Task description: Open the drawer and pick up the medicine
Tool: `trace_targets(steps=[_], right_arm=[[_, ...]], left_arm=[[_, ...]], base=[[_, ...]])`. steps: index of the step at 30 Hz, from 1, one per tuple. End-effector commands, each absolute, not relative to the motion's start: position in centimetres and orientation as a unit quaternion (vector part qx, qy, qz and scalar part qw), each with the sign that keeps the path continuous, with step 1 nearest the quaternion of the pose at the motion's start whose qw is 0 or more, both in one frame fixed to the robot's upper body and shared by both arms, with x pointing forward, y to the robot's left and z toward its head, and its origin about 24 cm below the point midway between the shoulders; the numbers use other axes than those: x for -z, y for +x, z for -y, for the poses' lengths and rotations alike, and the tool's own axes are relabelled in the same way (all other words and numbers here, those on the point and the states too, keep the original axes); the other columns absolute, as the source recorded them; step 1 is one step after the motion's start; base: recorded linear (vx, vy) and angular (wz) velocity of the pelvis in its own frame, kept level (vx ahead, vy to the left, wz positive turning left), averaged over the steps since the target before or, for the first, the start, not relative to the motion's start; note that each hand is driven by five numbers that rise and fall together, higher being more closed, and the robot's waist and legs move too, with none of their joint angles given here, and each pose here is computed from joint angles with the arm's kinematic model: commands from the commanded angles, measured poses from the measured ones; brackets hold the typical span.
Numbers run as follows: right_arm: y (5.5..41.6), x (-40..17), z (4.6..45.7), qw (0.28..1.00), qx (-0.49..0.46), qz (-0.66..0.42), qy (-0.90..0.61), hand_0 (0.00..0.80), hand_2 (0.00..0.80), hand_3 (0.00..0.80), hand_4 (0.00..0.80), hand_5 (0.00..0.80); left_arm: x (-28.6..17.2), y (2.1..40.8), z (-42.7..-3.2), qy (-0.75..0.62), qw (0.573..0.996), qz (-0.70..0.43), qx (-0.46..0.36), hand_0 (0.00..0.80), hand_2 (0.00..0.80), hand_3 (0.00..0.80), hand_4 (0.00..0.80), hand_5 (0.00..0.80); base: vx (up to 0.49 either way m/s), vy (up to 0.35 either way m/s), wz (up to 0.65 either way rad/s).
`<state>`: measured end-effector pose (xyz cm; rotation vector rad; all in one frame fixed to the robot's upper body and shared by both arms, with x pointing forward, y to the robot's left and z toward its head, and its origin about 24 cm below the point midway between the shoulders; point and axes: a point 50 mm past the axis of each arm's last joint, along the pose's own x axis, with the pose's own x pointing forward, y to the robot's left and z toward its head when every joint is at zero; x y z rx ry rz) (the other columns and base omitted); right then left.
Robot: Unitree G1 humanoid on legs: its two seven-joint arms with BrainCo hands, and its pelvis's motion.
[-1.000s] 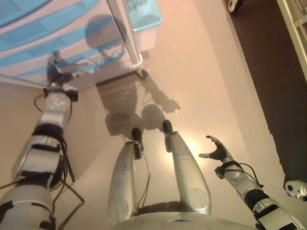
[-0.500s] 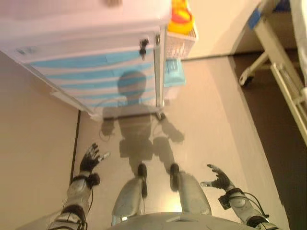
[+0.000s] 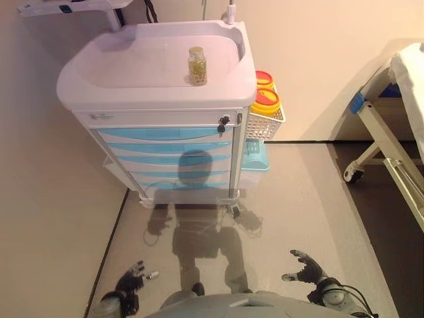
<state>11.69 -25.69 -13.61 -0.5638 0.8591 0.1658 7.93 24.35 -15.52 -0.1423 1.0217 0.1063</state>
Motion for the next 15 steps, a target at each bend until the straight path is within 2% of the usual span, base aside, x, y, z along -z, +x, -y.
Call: trace_targets(steps=[1, 8, 15], right_arm=[[12.8, 13.7, 24.7, 0.881, -0.066, -0.408, -0.231, 0.0, 0.0, 0.0, 0.0, 0.0], [12.2, 14.3, 23.4, 0.869, -0.107, -0.421, -0.236, 0.0, 0.0, 0.0, 0.0, 0.0], [12.6, 14.2, 23.2, 0.868, -0.118, -0.416, -0.246, 0.0, 0.0, 0.0, 0.0, 0.0]], left_arm=[[15.6, 9.1, -23.3, -0.093, 0.871, -0.48, -0.052, 0.0, 0.0, 0.0, 0.0, 0.0], [15.4, 10.4, -21.5, -0.021, 0.89, -0.454, 0.026, 0.0, 0.0, 0.0, 0.0, 0.0], [14.7, 12.3, -22.0, -0.026, 0.905, -0.425, 0.0, 0.0, 0.0, 0.0, 0.0, 0.0]], base=[[-0.016, -0.044, 0.05], [-0.023, -0.021, 0.0], [-0.005, -0.001, 0.0]])
